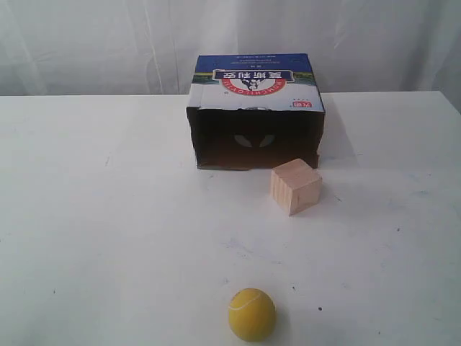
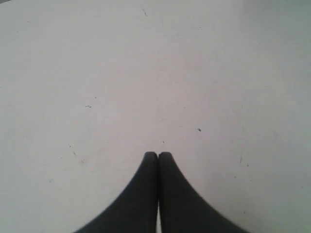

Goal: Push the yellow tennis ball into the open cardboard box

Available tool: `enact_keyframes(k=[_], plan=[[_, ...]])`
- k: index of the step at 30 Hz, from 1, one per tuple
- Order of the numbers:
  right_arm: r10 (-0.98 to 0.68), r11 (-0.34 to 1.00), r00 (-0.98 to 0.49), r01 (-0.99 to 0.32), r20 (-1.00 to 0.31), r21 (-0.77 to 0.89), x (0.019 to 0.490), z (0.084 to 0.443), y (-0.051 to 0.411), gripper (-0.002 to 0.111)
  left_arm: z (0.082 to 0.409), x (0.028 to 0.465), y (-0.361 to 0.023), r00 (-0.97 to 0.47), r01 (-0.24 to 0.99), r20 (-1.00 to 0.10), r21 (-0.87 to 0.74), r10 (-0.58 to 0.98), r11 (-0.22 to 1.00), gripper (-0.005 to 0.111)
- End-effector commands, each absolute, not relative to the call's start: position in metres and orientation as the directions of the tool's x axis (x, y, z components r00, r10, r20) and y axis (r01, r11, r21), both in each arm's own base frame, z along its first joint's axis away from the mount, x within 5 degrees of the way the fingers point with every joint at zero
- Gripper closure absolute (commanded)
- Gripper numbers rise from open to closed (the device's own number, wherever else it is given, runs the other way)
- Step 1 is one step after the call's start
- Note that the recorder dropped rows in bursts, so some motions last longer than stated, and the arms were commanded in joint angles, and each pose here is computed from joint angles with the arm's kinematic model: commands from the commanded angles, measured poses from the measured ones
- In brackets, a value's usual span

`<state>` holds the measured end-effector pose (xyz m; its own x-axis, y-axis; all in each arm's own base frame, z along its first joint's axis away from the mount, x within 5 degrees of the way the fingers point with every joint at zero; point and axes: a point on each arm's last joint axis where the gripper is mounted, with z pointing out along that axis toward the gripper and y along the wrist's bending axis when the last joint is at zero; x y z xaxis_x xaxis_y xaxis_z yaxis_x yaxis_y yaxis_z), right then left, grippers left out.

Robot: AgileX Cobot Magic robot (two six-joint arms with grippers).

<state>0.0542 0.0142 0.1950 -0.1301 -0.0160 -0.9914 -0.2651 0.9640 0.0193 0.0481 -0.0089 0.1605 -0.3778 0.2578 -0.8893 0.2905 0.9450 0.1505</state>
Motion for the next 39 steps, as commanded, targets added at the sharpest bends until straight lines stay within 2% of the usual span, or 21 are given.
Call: enact_keyframes(k=[1,23,27,29,32,39], plan=[[-0.017,0.966,-0.127,-0.257,-0.992,0.017,0.054,0.194,0.014,0.108,0.159,0.048,-0.009,-0.383,0.296,-0.884,0.155,0.266,0.942,0.107],[-0.018,0.966,-0.132,-0.256,-0.991,0.017,0.054,0.193,0.013,0.108,0.159,0.048,-0.009,-0.383,0.296,-0.884,0.155,0.266,0.942,0.107],[0.03,0.962,-0.004,-0.272,-1.0,0.03,0.054,0.211,0.015,0.108,0.159,0.048,-0.009,-0.383,0.296,-0.884,0.155,0.266,0.942,0.107],[0.091,0.958,0.014,-0.274,-0.996,0.083,0.051,0.226,0.014,0.108,0.159,0.048,-0.009,-0.383,0.296,-0.884,0.155,0.266,0.942,0.107],[0.141,0.956,-0.009,-0.26,-0.99,0.139,0.044,0.252,0.01,0.108,0.159,0.048,-0.009,-0.383,0.296,-0.884,0.155,0.266,0.942,0.107],[0.076,0.971,-0.129,-0.217,-0.989,0.103,0.04,0.31,0.006,0.108,0.159,0.048,-0.009,-0.383,0.296,-0.884,0.155,0.266,0.942,0.107]])
